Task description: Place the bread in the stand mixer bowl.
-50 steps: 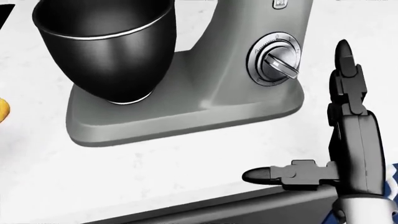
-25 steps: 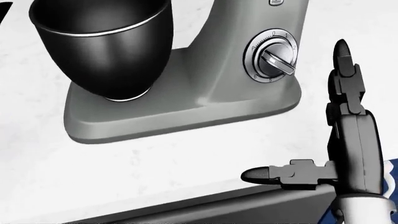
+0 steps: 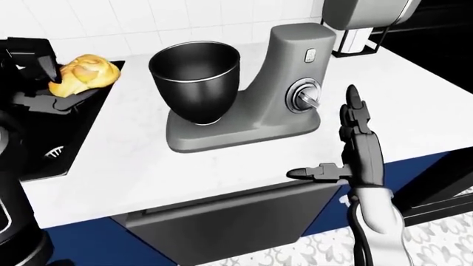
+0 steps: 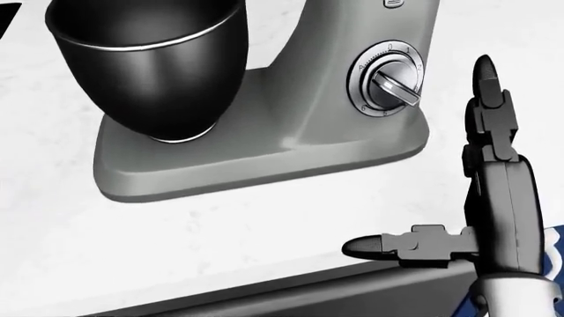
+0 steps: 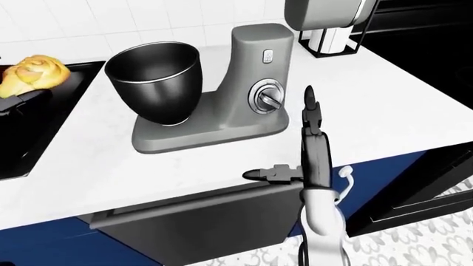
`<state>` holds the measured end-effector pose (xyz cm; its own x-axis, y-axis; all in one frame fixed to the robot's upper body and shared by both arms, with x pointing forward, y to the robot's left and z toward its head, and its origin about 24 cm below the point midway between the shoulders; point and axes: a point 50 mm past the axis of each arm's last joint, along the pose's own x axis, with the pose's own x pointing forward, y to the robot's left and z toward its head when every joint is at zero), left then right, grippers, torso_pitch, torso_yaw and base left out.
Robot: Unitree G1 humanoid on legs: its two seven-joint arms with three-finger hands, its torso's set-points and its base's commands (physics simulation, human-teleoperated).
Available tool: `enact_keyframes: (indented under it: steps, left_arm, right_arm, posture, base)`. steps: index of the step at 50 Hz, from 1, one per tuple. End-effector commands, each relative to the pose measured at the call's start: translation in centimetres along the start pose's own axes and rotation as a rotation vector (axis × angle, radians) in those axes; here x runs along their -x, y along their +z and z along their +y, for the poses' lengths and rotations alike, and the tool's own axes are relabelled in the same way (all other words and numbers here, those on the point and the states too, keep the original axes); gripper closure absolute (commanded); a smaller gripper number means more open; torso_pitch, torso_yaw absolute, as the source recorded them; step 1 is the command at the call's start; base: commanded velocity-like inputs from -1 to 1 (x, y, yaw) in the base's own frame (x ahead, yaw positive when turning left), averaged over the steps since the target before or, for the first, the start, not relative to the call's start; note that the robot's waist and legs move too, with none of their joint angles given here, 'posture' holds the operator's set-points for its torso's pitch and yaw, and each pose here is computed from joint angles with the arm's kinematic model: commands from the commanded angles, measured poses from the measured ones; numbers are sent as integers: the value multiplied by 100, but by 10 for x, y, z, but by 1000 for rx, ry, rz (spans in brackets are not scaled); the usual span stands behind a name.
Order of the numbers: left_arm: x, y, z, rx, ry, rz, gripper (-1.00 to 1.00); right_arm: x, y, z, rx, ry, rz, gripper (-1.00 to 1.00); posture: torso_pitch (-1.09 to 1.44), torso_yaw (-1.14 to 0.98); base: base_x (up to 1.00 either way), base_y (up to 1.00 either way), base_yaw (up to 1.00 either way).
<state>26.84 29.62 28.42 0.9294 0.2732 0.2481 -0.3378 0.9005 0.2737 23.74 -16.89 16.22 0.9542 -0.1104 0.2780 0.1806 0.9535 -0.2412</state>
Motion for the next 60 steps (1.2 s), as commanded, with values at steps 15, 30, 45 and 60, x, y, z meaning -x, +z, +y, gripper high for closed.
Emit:
enact_keyframes:
  steps: [15,30,45,60]
  left_arm:
    - [-16,40,-4,0,22,-128,100]
    - [-28,65,-18,8,-16,-175,100]
    - [-42,81,-33,24,-49,-196,100]
    - [-50,85,-52,35,-78,-213,100]
  right_arm:
    - [1,16,-5,-3,-25,-87,-100]
    - [2,18,-9,-1,-35,-93,-100]
    - [3,19,-8,0,-34,-96,-100]
    - [1,18,-8,-1,-31,-96,-100]
  posture:
    - [0,0]
    - [0,0]
    - [0,0]
    - [0,0]
  base:
    - [0,0,0]
    - [0,0,0]
    - [0,0,0]
    - [0,0,0]
